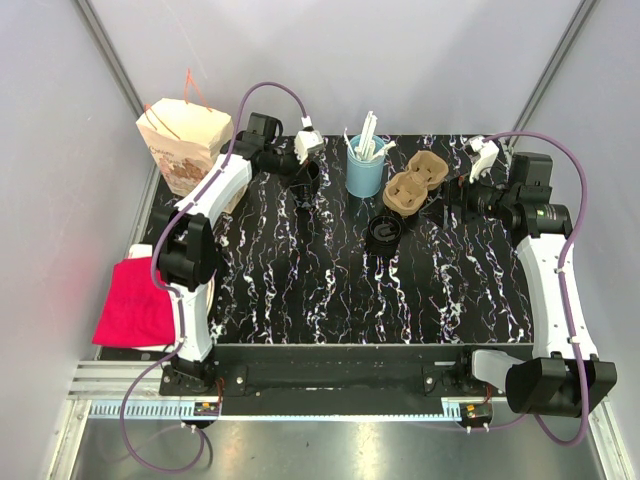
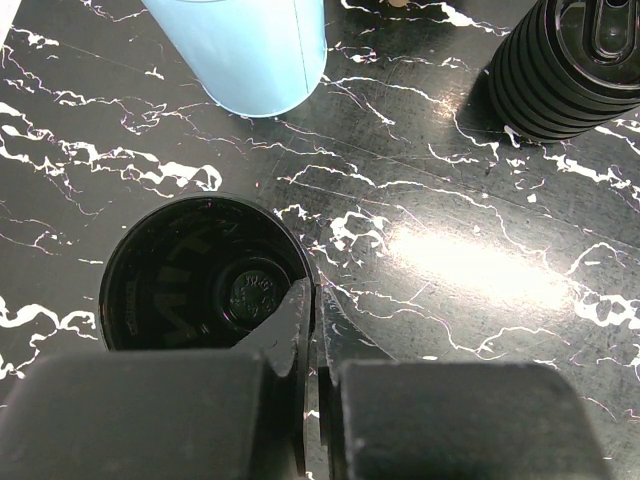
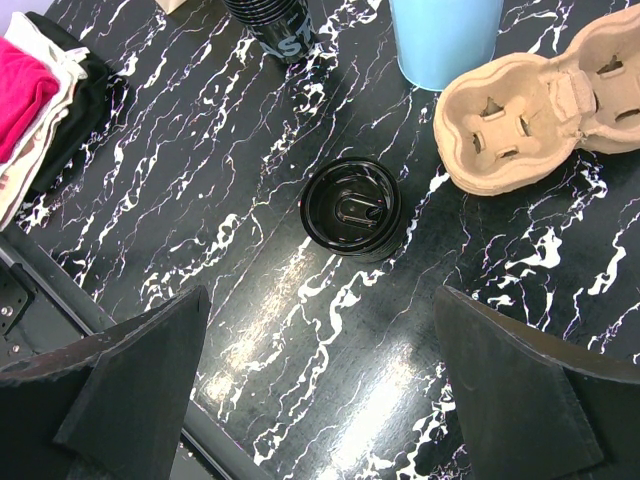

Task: Pack the takeout coffee

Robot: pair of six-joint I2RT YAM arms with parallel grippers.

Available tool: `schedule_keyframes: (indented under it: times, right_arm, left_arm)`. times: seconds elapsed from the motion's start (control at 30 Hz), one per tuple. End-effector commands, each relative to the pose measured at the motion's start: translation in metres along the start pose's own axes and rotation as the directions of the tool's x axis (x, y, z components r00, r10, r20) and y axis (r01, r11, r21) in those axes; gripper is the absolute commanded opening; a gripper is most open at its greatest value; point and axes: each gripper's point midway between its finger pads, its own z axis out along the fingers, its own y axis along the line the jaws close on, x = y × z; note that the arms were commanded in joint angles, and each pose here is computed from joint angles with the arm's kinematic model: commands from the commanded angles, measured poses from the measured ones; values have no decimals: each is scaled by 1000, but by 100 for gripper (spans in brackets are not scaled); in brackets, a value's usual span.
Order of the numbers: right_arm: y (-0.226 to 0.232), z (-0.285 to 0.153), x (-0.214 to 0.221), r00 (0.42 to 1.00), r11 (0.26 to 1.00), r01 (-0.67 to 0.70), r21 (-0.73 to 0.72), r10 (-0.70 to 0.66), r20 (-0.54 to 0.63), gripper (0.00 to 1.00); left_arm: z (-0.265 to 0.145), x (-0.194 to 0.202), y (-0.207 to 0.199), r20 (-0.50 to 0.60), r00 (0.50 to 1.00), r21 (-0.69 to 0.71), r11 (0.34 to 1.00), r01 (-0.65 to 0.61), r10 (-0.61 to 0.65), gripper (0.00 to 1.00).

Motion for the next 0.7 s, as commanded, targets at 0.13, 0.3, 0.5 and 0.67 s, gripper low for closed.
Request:
schedule_keyframes:
  times: [0.13, 0.3, 0.5, 0.67]
  right_arm:
    - [9, -3, -8, 999, 999, 39, -27, -38, 35, 100]
    - [9, -4, -9, 998, 999, 42, -25, -41, 38, 100]
    - [9, -5, -9, 998, 999, 46, -21, -45, 39, 100]
    - [8, -4, -9, 998, 999, 42, -22, -41, 38, 100]
  left_arm:
    - [-12, -36, 15, 66, 997, -75, 996, -39, 44, 0]
    - [-15, -42, 18, 78, 996, -97, 995, -40, 47, 0]
    - [-22, -52, 20, 95, 994, -123, 991, -48, 59, 0]
    - [-27, -57, 20, 102, 993, -133, 990, -48, 62, 0]
